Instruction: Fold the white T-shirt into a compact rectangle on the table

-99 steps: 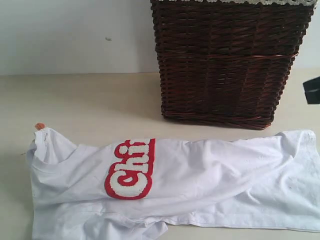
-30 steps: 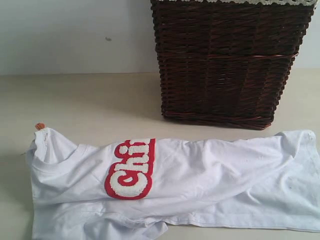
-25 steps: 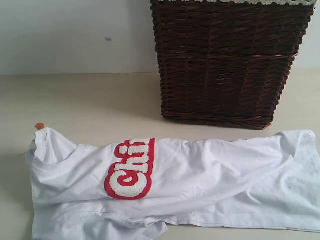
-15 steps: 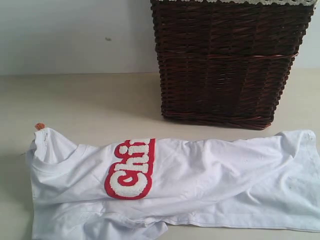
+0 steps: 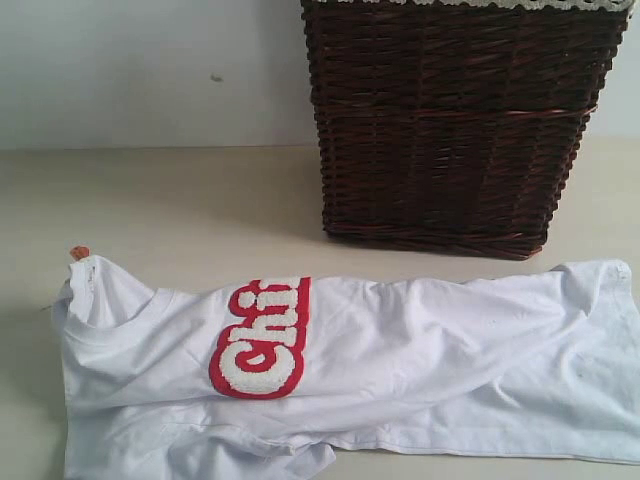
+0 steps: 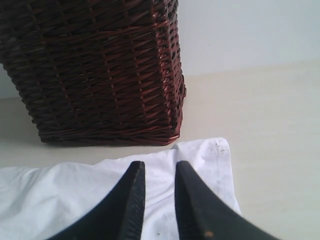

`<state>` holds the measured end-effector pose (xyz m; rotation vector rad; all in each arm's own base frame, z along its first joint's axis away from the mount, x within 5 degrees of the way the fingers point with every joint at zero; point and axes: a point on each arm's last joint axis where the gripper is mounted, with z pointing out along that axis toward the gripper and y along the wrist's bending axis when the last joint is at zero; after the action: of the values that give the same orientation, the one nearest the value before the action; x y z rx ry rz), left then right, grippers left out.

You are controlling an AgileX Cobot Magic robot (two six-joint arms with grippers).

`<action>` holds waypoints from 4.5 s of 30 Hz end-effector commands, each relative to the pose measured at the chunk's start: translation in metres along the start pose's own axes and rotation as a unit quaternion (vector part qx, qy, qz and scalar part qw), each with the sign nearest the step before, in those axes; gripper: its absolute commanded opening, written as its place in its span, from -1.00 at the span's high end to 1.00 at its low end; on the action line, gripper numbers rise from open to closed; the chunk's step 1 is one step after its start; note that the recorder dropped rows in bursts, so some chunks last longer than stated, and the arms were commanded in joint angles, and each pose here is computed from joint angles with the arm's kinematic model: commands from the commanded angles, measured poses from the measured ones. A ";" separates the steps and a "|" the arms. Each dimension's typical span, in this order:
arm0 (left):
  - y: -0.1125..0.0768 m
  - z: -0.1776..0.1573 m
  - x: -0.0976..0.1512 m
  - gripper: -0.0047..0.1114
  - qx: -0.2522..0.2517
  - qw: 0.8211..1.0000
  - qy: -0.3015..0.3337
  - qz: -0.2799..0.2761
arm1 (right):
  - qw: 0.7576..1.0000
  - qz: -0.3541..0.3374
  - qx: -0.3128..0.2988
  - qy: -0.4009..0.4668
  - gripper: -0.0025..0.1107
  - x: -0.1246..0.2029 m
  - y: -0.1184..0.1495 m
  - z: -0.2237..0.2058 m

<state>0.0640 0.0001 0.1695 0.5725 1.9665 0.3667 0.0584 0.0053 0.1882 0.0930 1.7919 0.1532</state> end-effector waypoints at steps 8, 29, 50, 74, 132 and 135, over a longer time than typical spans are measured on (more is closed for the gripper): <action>0.008 -0.002 -0.016 0.76 -0.032 0.987 -0.093 -0.128 | 1.000 0.001 -0.001 -0.002 0.58 0.001 0.000 0.000; 0.046 0.077 -0.117 0.76 0.231 0.933 0.158 -0.226 | 1.000 0.000 -0.001 -0.002 0.58 0.001 0.000 0.000; 0.002 0.106 -0.087 0.76 0.434 0.816 0.298 -0.239 | 1.000 0.000 -0.001 -0.002 0.58 0.001 0.000 0.000; -0.020 0.176 -0.096 0.76 0.443 0.891 0.097 0.001 | 1.000 0.000 -0.001 -0.002 0.58 0.001 0.000 0.000; -0.044 0.126 -0.136 0.92 0.385 0.915 0.025 0.117 | 1.000 0.000 -0.001 -0.002 0.58 0.001 0.000 0.000; -0.074 0.103 -0.117 0.92 0.524 0.824 0.028 0.211 | 1.000 0.000 -0.001 -0.002 0.58 0.001 0.000 0.000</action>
<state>0.2041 -0.1165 0.1863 1.5118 2.0233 -0.3785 0.0584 0.0054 0.1882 0.0958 1.7916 0.1569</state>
